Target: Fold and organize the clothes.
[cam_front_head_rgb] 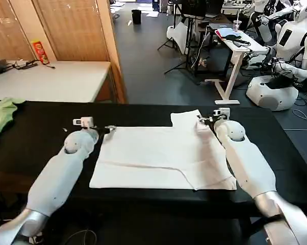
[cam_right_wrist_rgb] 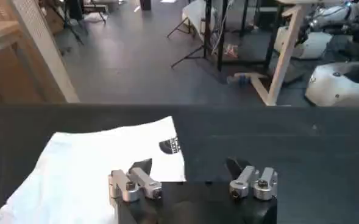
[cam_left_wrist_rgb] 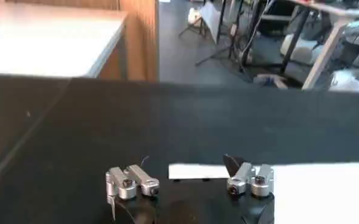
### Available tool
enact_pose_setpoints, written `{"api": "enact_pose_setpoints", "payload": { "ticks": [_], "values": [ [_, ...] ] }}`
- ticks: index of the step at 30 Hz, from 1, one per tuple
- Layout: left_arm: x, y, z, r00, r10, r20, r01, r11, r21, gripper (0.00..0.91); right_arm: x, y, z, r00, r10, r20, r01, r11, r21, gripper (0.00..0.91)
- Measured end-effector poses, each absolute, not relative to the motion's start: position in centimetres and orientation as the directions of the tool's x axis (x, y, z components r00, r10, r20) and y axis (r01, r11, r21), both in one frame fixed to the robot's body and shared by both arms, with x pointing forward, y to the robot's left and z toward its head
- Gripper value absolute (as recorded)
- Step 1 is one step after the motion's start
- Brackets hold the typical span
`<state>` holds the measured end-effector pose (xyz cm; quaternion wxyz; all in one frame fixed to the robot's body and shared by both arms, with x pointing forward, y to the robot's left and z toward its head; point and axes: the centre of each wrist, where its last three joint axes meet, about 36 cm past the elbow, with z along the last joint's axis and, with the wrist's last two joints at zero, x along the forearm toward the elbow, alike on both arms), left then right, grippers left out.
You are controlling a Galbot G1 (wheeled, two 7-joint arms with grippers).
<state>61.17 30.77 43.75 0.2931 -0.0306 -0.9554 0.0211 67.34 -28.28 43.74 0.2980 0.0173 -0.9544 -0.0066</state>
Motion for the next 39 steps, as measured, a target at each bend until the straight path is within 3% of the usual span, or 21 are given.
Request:
{"api": "enact_pose_setpoints", "payload": {
  "ticks": [5,8,12,14,15,16,21,30,39],
  "values": [
    [61.9,30.8,43.5,-0.826,0.064,0.56,0.03,0.997,-0.069,0.468,67.6,-27.8,43.2,-0.813,-0.037,0.581,-0.028,0.999,0.024,0.575],
    [61.9,30.7,43.1,-0.82,0.08,0.566,0.041,0.996,-0.081,0.361,67.6,-27.7,43.0,-0.811,-0.038,0.584,-0.028,0.999,0.027,0.439],
    [61.9,30.6,42.8,-0.814,0.08,0.575,0.042,0.996,-0.078,0.273,67.6,-27.5,42.8,-0.808,-0.044,0.588,-0.028,0.999,0.036,0.39],
    [61.9,30.6,42.6,-0.812,0.076,0.579,0.04,0.996,-0.075,0.156,67.6,-27.5,42.8,-0.808,-0.049,0.587,-0.031,0.999,0.04,0.263],
    [61.9,30.6,42.6,-0.811,0.077,0.58,0.041,0.996,-0.075,0.146,67.6,-27.5,42.8,-0.809,-0.051,0.586,-0.033,0.999,0.042,0.224],
    [61.9,30.6,42.6,-0.811,0.079,0.579,0.043,0.996,-0.075,0.117,67.5,-27.5,42.8,-0.81,-0.052,0.584,-0.033,0.998,0.044,0.117],
    [61.8,30.4,42.9,-0.817,0.086,0.57,0.052,0.996,-0.076,0.029,67.2,-27.7,42.9,-0.829,-0.069,0.555,-0.04,0.997,0.064,0.01],
    [59.9,31.0,44.6,-0.845,0.083,0.528,0.058,0.996,-0.064,0.02,64.6,-29.4,45.5,-0.9,-0.12,0.419,-0.091,0.992,0.09,0.0],
    [54.5,31.1,47.8,-0.877,0.134,0.462,0.121,0.991,-0.057,0.02,57.7,-31.9,48.8,-0.919,-0.156,0.362,-0.153,0.987,0.039,0.0]
  ]
}}
